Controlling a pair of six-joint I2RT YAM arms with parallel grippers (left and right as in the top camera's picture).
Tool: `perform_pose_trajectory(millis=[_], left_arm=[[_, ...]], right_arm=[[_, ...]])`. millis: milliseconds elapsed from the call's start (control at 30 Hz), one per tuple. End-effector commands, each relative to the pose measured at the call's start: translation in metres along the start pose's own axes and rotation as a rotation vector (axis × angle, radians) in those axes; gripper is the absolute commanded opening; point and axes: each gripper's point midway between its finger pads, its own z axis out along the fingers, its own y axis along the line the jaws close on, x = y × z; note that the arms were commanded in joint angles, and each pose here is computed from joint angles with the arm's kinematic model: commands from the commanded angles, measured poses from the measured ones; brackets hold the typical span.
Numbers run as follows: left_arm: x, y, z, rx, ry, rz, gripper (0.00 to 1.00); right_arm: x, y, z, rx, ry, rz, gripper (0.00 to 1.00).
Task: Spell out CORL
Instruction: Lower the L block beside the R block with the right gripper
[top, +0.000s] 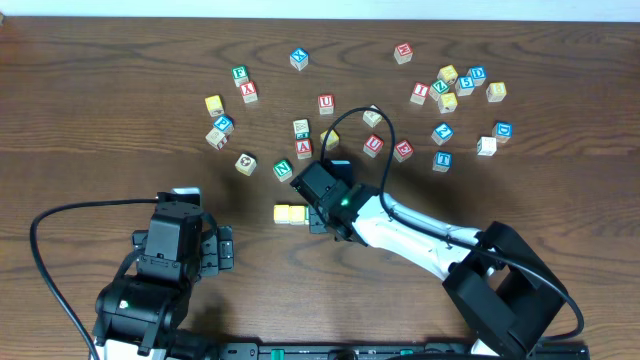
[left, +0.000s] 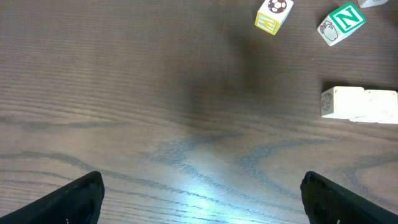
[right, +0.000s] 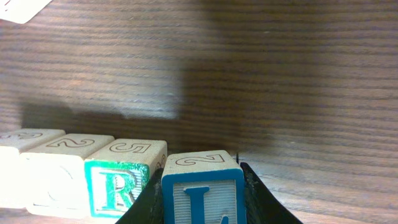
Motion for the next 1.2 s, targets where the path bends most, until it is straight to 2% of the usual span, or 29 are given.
perform_pose_trajectory(millis=[0,333,1167], left_arm=[[0.0,0.001,0.0,-0.005,0.0,-0.012,0.99],[0.0,0.001,0.0,-0.005,0.0,-0.012,0.99],[0.0,0.001,0.0,-0.005,0.0,-0.012,0.99]], right_arm=[[0.003,-0.004,0.003,0.03,-0.012,0.005,0.01],[0.0,-0.015,0.002,0.088,-0.036,0.0,0.01],[0.004,-0.021,0.009,0.097,-0.049,0.007,0.01]])
